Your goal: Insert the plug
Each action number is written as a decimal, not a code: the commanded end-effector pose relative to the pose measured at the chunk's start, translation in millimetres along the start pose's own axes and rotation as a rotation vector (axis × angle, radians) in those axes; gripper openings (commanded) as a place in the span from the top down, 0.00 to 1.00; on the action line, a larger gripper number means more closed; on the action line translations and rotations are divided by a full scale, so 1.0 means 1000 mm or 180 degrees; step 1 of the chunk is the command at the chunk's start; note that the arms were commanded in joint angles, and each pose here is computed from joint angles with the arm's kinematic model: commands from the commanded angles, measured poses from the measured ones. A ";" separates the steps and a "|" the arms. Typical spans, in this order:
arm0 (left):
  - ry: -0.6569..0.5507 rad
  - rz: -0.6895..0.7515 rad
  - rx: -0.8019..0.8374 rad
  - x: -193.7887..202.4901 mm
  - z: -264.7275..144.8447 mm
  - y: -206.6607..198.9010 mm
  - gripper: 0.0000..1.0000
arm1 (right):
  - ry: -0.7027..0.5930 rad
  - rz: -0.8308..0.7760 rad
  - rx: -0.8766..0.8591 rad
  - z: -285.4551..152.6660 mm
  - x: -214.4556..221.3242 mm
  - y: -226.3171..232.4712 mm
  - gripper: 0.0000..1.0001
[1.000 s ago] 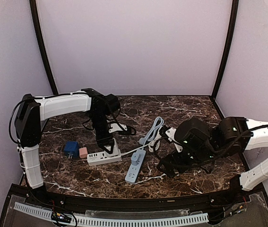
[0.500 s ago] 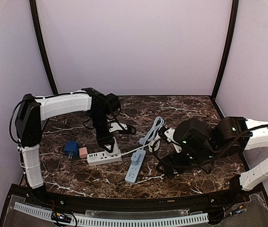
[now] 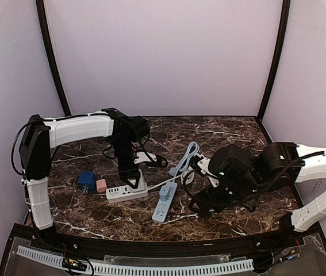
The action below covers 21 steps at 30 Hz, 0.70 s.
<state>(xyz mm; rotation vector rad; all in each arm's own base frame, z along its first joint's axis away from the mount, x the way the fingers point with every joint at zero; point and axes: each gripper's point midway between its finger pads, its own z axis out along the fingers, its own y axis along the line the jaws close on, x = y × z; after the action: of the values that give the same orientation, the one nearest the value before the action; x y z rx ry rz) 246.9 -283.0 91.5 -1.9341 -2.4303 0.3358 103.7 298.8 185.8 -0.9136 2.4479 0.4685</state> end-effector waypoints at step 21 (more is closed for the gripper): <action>0.0023 -0.0230 -0.0058 -0.007 0.001 0.001 0.99 | -0.0017 0.0043 -0.0067 -0.002 0.005 0.012 0.01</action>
<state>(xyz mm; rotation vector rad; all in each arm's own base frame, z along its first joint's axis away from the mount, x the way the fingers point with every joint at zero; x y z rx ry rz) 246.6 -285.5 84.6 -1.8618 -2.4680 0.3183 95.1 301.9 185.3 -0.9151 2.4558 0.4872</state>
